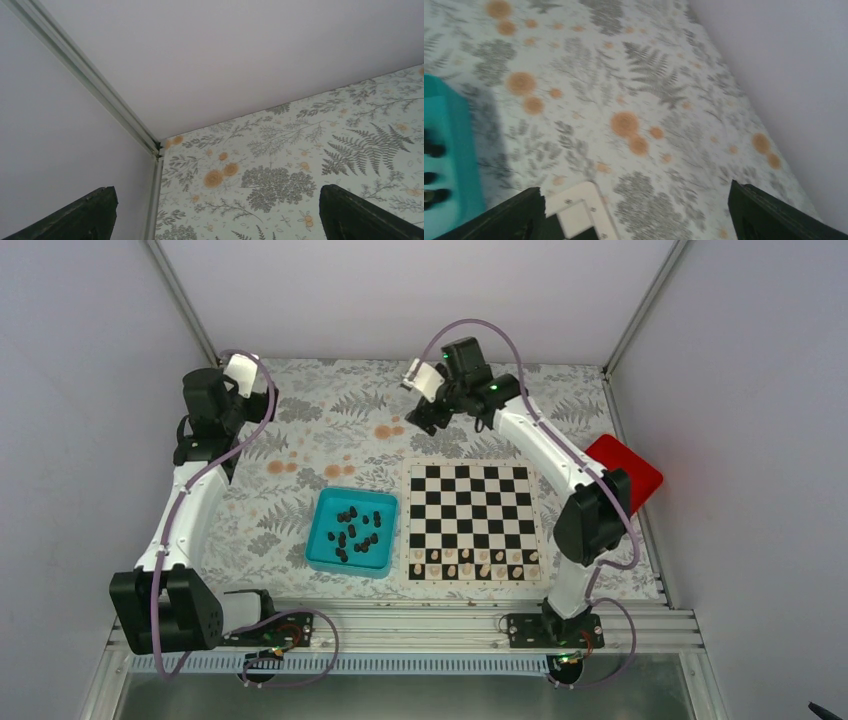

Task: Set up the chess pieces on the board
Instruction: Pick up the chess piece from the storage box.

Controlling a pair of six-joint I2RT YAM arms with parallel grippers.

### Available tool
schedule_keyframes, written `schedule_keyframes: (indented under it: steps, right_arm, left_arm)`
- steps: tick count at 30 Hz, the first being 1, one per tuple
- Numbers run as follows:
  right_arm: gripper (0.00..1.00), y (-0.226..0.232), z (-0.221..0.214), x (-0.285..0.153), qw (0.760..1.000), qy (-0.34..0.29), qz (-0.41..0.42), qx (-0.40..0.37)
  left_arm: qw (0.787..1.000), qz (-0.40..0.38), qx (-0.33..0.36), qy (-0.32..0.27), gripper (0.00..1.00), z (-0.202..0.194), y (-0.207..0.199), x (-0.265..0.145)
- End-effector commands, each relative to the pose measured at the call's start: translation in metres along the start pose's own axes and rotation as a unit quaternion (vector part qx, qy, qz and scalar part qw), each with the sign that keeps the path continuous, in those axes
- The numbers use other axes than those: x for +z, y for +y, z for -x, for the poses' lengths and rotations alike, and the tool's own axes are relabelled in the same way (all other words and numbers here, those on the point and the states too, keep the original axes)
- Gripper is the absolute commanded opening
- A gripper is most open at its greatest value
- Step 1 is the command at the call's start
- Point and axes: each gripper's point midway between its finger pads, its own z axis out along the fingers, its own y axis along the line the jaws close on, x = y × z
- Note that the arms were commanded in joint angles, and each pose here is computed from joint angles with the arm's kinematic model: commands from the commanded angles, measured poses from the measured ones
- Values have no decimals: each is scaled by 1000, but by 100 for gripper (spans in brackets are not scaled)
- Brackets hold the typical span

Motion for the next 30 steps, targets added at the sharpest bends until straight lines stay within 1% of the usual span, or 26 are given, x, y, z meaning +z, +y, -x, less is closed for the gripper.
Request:
schedule_keyframes:
  steps: [1,4,7,9,12,17,23,26,30]
  right_arm:
    - [87,78,17,8,993,11,113,-34]
    - [78,132,-1,26,982,61,163,-70]
    - [67,174,-21,39,971,100,191,-104]
    - [58,195,-29,44,966,110,202,-121]
    - [41,221,-35,50,958,119,221,-139]
    - [35,247,-47,61,947,134,244,-157]
    - [34,273,-50,67,938,134,266,-175]
    - [30,285,-54,72,934,138,273,-182]
    - [30,297,-55,78,931,137,281,-187]
  left_arm:
    - [999,31,9,-4,100,3,12,4]
    - [999,41,13,2,100,-3,14,6]
    - [999,42,15,3,100,-7,14,6]
    - [999,38,15,2,100,-7,12,6]
    - [999,31,14,-3,100,-6,9,4]
    - [999,32,19,-8,100,-7,9,0]
    - [999,23,22,-13,100,-10,4,-3]
    - [999,24,23,-12,100,-11,4,-2]
    - [999,18,24,-15,100,-9,2,-3]
